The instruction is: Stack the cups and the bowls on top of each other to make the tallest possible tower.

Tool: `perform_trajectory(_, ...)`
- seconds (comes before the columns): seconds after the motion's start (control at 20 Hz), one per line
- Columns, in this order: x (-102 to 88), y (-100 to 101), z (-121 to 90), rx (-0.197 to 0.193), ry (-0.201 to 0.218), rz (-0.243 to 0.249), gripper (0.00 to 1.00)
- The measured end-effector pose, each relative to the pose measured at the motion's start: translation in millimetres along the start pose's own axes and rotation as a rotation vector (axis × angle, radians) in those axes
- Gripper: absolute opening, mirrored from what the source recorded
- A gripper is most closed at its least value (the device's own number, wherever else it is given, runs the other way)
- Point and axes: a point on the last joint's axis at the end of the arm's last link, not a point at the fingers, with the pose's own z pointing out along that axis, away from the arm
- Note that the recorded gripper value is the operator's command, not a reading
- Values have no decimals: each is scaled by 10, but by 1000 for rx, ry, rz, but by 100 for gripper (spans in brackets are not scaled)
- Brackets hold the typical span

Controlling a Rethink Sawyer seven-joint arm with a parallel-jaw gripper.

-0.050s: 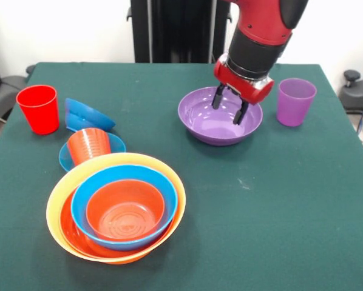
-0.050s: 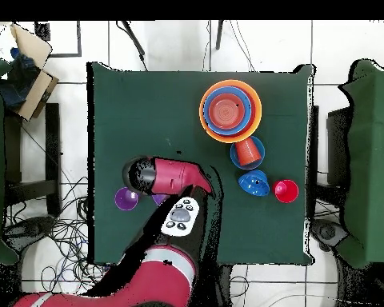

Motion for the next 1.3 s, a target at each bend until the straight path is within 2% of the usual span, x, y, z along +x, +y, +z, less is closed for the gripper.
perform_trajectory(0.4, -48, 249, -59, -31, -29, -13, 100)
perform_trajectory(0.8, -8, 427, -38, -42, -41, -25, 100)
perform_trajectory(1.05, 53, 445, 9, -29, -48, -38, 100)
perform_trajectory(1.3, 50, 358, 92, 2, -57, -41, 100)
